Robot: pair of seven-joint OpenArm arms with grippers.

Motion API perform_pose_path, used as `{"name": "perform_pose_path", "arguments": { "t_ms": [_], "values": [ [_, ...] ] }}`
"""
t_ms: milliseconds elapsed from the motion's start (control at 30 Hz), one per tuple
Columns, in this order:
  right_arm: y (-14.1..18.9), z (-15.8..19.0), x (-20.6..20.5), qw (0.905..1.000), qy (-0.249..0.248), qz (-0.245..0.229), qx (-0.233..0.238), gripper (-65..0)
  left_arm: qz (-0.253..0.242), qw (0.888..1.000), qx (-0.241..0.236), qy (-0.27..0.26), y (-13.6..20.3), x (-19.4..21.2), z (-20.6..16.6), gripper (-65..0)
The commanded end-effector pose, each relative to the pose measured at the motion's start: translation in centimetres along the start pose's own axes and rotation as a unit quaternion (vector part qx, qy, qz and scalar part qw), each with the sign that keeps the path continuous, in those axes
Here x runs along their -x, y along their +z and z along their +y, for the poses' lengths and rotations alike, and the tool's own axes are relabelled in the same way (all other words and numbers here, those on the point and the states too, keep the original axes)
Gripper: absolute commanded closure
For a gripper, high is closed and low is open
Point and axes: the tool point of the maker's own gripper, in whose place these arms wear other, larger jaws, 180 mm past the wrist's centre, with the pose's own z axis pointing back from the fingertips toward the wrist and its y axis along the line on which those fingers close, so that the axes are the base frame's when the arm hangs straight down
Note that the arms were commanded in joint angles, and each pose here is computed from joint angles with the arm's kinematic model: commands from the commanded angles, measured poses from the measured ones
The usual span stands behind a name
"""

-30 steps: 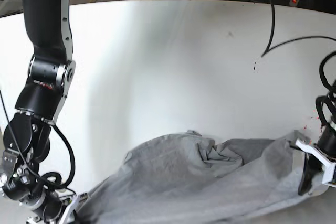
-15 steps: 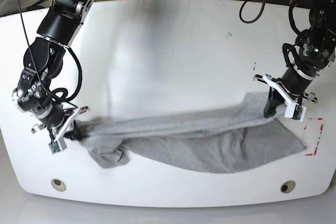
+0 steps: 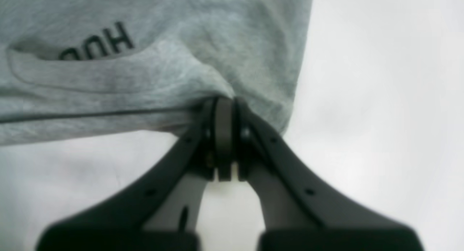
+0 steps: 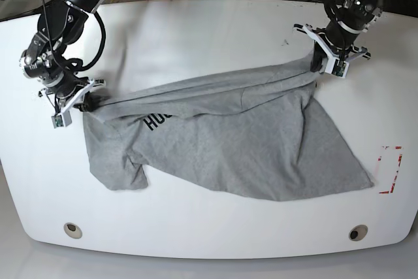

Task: Fold the T-shirt properly
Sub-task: 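Lay the shirt flat, pulling both grippers back across the table, then open the left gripper and release the shirt corner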

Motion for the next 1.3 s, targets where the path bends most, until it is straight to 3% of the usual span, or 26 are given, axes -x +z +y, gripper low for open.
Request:
{"name": "perform_pose_path", "arguments": {
  "t_ms": [0,300,367,533,667,767,967,1133,1267],
  "values": [
    [0.8,-0.9,-0.8,0.9996,-0.007,-0.021,0.016,0.0,-0.027,0.999,-0.011,-0.021,0.9,-0.3,0.3,0.0],
    [0.6,0.1,2.2,0.9997,-0.025,0.004,0.007,-0.3,-0.044,0.995,0.026,-0.088,1.4,1.2,-3.5,0.0],
    [0.5,0.2,2.3,0.9996,-0.026,0.006,0.005,-7.6,-0.046,0.994,0.031,-0.091,1.1,1.2,-3.9,0.0],
    [1.0,0.6,2.6,0.9987,-0.049,-0.003,0.011,-32.8,-0.046,0.994,0.038,-0.092,1.0,1.2,-4.4,0.0],
    [1.9,0.4,3.0,0.9980,-0.059,-0.002,0.024,-44.1,-0.041,0.994,0.039,-0.092,1.1,1.6,-4.4,0.0],
    [3.4,-0.7,2.3,0.9958,-0.078,-0.025,0.042,-44.2,-0.039,0.994,0.039,-0.092,1.2,1.7,-4.4,0.0],
    [3.4,-1.7,2.0,0.9854,-0.160,-0.057,0.017,-44.4,-0.041,0.994,0.042,-0.089,1.2,1.6,-4.7,0.0],
    [2.4,-3.6,2.1,0.9810,-0.186,-0.047,0.032,-44.4,-0.050,0.995,0.033,-0.073,1.0,1.1,-4.7,0.0],
    [0.9,-3.5,2.4,0.9778,-0.206,-0.036,0.014,-44.4,-0.055,0.996,0.021,-0.069,0.9,0.7,-4.1,0.0]
  ]
}}
